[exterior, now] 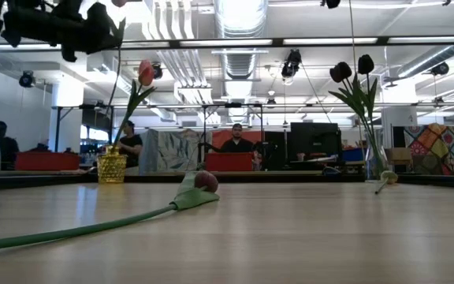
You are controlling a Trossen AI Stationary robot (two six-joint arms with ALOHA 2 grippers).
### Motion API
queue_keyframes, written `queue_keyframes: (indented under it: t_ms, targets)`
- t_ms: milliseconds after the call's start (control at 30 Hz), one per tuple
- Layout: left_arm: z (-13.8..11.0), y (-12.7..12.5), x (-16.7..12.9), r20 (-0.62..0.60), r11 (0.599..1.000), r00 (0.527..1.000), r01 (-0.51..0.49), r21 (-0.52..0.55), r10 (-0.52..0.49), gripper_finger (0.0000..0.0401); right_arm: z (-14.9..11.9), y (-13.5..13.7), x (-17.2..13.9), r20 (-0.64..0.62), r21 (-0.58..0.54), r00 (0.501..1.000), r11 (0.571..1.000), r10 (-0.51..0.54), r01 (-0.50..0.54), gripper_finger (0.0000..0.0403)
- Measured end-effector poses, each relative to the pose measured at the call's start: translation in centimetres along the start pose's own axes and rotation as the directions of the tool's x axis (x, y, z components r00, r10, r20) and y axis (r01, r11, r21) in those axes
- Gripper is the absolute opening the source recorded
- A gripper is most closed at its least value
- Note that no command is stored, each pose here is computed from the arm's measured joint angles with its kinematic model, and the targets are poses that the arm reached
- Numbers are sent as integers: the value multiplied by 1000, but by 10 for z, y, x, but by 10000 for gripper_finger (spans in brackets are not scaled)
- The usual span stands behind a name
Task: Sort flowers into vase by color
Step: Put the pink tulip into the yellow vase
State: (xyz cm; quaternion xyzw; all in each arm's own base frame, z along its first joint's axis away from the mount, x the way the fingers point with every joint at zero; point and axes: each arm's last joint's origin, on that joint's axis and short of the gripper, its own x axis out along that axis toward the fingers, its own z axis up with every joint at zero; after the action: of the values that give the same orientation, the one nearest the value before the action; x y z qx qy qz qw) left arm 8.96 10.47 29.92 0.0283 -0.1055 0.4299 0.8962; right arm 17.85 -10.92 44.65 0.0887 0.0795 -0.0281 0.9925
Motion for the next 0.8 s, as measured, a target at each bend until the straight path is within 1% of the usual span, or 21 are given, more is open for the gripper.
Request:
queue_keyframes:
  t_ms: [133, 267, 400, 467, 533, 700, 800]
  targets:
    - [-12, 14, 4, 16, 999, 999, -48, -6, 48, 0, 5, -2, 9, -9, -3, 1000, 1000, -10, 9, 13]
    - [-18, 26, 7, 74, 994, 992, -108, 17, 106, 0, 14, -2, 12, 7, -16, 1000, 1000, -7, 7, 13]
    - [-28, 29, 14, 70, 994, 992, -107, 24, 105, 0, 17, -6, 18, 1, -13, 1000, 1000, -9, 9, 13]
    - [-29, 30, 18, 102, 993, 989, -113, 30, 110, 0, 19, -7, 20, 4, -15, 1000, 1000, -8, 8, 13]
    - [-30, 31, 22, 135, 992, 984, -125, 33, 120, 0, 21, -7, 21, 8, -16, 1000, 1000, -7, 7, 13]
    - [-36, 36, 34, 175, 984, 973, -162, 78, 147, 0, 24, -10, 26, 4, 5, 1000, 1000, -8, 8, 13]
    - [-42, 41, 41, 167, 975, 970, -196, 103, 177, 0, 27, -10, 26, 10, 18, 1000, 1000, -8, 8, 13]
